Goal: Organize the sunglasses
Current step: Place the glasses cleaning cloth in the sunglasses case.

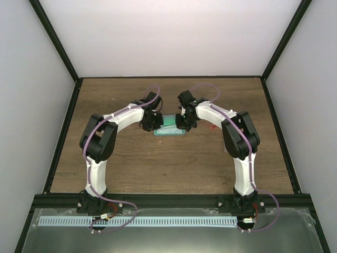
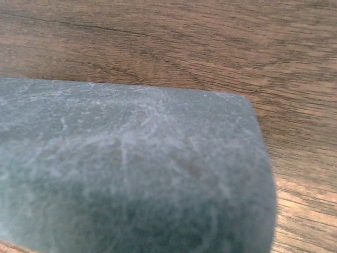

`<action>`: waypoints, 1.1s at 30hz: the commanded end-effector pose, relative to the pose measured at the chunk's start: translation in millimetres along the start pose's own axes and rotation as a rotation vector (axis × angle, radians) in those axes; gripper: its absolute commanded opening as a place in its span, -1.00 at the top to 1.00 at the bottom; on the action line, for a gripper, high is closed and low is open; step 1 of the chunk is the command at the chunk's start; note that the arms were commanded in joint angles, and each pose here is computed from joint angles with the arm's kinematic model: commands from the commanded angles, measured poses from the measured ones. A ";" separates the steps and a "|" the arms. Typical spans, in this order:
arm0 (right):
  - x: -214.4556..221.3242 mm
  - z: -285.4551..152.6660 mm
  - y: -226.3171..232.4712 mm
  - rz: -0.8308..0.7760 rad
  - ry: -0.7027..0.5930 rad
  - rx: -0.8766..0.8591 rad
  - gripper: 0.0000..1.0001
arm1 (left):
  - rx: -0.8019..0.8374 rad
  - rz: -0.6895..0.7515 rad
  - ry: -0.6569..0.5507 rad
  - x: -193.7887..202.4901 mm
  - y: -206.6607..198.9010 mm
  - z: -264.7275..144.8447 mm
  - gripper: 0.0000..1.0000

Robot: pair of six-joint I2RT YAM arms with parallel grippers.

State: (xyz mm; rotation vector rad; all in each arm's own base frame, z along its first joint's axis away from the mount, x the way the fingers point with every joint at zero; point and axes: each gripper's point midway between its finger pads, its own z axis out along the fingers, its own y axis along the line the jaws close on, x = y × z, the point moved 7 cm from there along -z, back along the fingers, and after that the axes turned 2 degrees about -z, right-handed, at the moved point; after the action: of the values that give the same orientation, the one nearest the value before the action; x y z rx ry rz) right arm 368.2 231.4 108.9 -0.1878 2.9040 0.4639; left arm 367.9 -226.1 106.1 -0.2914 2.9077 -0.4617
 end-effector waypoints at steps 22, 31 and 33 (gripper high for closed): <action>-20.7 -45.7 13.5 -0.028 -0.123 -0.041 0.65 | 0.080 -0.002 -0.068 -8.4 -12.7 -26.3 0.50; -9.9 -25.9 27.7 -0.011 -0.047 -0.244 0.99 | 0.314 0.000 0.016 1.1 -45.7 -17.5 0.56; -11.2 -21.3 28.3 -0.006 -0.039 -0.260 0.99 | 0.300 -0.007 0.035 4.4 -44.6 -9.4 0.56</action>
State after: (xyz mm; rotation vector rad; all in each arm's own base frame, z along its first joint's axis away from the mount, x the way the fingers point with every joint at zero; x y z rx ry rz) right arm 367.8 244.7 136.0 -0.2155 2.8240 0.6882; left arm 372.7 -251.8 136.0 -0.2505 2.8041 -0.7749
